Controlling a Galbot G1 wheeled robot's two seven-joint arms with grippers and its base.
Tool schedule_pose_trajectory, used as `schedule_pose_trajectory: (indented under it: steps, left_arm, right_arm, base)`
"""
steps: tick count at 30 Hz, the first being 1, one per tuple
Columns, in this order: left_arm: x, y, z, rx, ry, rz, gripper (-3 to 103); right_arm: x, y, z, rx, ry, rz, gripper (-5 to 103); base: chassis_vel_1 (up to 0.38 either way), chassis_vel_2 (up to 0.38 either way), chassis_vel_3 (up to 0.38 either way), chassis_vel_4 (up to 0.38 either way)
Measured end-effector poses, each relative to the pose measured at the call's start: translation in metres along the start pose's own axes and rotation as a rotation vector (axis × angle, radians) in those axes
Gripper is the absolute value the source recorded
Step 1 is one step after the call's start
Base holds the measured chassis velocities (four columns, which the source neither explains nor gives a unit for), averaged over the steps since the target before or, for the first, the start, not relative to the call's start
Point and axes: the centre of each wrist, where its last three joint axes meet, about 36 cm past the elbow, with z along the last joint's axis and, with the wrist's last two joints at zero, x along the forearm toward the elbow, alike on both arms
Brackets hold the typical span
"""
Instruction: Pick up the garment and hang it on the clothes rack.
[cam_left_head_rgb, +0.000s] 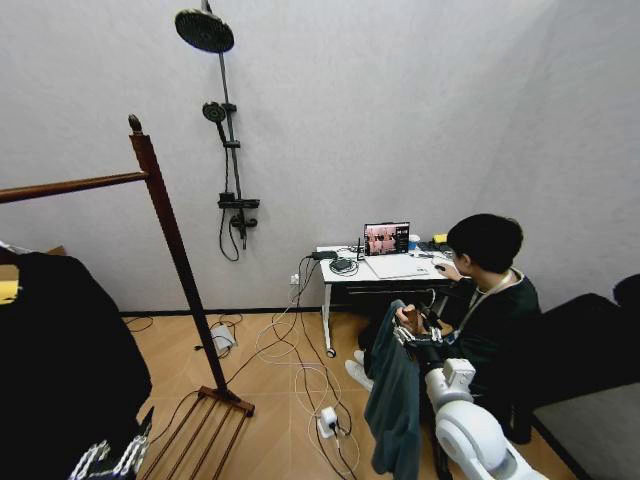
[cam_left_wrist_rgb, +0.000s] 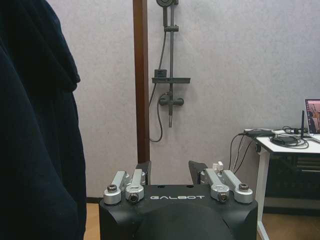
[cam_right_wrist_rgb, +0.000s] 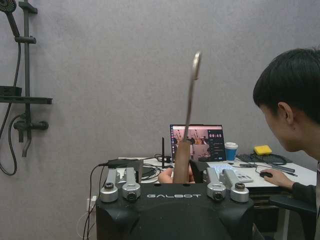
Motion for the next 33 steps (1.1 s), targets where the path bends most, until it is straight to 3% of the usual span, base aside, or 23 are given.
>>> schedule_pose_trajectory:
  steps: [12,25,33]
  left_arm:
    - [0.000,0.000,0.000,0.000,0.000,0.000,46]
    - [0.000,0.000,0.000,0.000,0.000,0.000,46]
    - [0.000,0.000,0.000,0.000,0.000,0.000,46]
  right_arm:
    - [0.002,-0.002,-0.002,-0.001,-0.010,0.009,10]
    - [0.004,0.000,-0.034,-0.034,-0.107,-0.079,10]
    - [0.003,-0.001,-0.048,-0.020,-0.167,-0.146,10]
  base:
    - [0.000,0.000,0.000,0.000]
    - [0.000,0.000,0.000,0.000]
    - [0.000,0.000,0.000,0.000]
